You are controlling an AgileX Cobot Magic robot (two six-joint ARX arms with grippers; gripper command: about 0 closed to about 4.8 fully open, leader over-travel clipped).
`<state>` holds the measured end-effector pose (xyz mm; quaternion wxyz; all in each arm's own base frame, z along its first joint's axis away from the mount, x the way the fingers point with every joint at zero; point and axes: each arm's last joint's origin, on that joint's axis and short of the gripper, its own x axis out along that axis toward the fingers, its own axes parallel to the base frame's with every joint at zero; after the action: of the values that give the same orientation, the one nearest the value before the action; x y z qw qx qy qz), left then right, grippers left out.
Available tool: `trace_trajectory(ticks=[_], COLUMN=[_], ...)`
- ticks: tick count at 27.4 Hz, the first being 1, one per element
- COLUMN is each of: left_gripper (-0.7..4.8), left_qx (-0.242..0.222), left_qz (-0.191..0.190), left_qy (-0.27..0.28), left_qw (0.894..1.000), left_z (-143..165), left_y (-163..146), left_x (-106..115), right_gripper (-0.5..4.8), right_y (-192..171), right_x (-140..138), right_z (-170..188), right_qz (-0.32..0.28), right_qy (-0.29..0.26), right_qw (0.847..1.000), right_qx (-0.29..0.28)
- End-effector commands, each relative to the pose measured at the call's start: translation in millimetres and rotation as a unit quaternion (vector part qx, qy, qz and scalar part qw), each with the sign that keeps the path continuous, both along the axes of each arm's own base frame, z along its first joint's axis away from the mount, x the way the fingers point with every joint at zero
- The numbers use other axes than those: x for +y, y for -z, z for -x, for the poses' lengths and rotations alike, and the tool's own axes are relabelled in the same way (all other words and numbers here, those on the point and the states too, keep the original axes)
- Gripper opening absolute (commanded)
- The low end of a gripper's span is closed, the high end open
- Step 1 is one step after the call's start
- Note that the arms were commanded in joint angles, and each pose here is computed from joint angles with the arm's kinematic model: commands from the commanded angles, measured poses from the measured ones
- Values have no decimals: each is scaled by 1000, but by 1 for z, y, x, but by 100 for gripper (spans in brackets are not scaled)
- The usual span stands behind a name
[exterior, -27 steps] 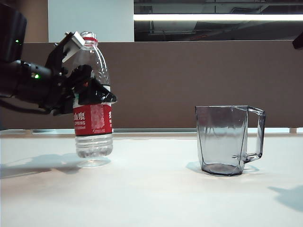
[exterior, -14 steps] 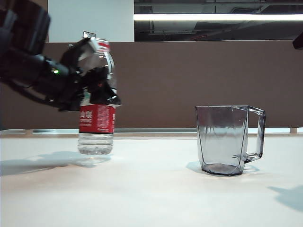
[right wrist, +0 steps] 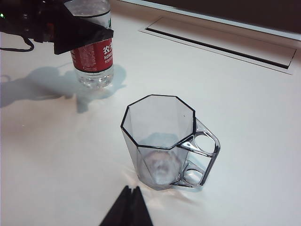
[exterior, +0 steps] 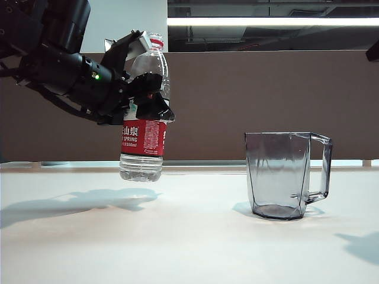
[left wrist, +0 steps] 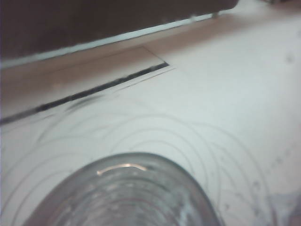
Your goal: Pick up the mineral water bottle with the left hand on the table and pour water into the mug until it's half full.
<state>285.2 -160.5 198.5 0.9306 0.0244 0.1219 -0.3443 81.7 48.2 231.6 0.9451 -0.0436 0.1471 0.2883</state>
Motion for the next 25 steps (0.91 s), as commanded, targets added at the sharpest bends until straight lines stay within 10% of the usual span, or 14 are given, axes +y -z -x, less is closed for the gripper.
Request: trace_trajectory(ticks=[1,25], left_gripper=[274,274], left_qx=[-34,-91], left_qz=[13,-106], left_qy=[7,14], left_qw=[999,990], left_z=[-1,15], left_y=[-11,-35], left_x=[-2,-66], right_gripper=[-5,-5], right_y=[-4,-4], right_x=[0,0], right_z=[0,0], right_qz=[-7,-7], right_qy=[0,0], right_qw=[1000,1000], right_qx=[-12,-12])
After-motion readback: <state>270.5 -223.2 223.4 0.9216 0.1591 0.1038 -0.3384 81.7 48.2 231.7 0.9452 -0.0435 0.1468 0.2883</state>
